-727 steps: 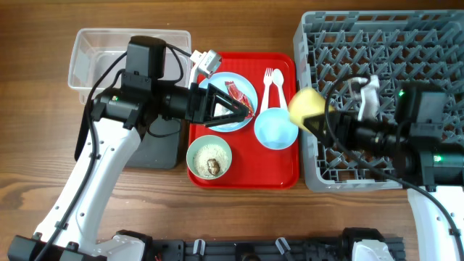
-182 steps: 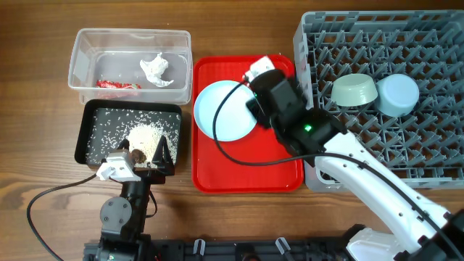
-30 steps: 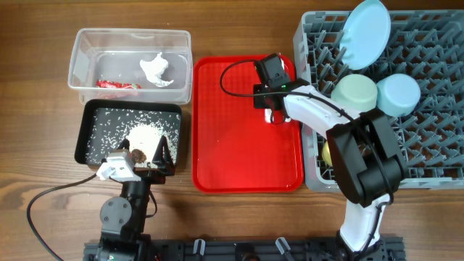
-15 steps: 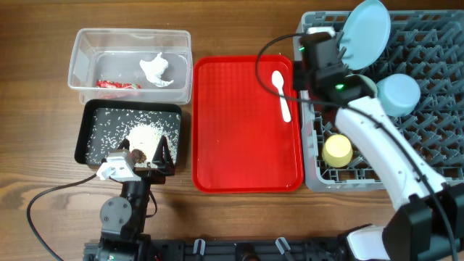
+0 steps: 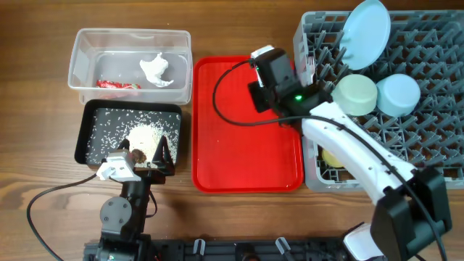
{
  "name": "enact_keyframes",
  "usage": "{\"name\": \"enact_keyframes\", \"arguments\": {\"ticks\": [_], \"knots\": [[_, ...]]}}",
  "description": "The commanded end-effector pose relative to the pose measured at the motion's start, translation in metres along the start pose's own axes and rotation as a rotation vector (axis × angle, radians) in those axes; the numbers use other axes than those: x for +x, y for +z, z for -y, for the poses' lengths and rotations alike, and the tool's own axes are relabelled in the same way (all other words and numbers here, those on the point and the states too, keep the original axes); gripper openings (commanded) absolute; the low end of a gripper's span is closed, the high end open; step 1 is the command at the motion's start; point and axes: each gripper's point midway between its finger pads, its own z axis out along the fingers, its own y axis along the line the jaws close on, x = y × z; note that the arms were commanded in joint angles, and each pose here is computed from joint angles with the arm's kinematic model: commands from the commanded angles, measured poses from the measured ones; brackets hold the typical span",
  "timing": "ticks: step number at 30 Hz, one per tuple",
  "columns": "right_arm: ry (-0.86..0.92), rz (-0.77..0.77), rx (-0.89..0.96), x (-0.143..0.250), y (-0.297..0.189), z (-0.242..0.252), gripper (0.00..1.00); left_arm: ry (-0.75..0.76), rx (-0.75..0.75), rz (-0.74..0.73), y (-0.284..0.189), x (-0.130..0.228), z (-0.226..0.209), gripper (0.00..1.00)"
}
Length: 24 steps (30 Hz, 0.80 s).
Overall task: Sort waste into correct bins and load items into the dishwasher rack
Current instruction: 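Grasp the white spoon on the red tray with the right gripper, then carry the white spoon to the rack and release it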
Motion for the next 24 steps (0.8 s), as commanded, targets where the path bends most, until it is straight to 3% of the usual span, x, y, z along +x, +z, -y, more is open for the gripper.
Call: {"name": "enact_keyframes", "arguments": {"ticks": [1,9,14,19,24], "knots": [[0.039,-0.043,0.099,0.012,0.039,0.017,0.57,0.015,0.0,0.002,0.0,0.0,-0.001,1.0],[0.105,-0.204,0.2,0.073,0.124,0.065,0.56,0.015,0.0,0.002,0.0,0.0,-0.001,1.0],[0.133,-0.246,-0.028,0.082,0.129,0.03,0.34,0.015,0.0,0.002,0.0,0.0,-0.001,1.0],[0.169,-0.315,-0.045,0.099,0.127,0.022,0.14,0.015,0.0,0.002,0.0,0.0,-0.001,1.0],[0.18,-0.185,-0.078,0.049,0.076,0.023,0.07,0.015,0.0,0.002,0.0,0.001,-0.001,1.0]]}}
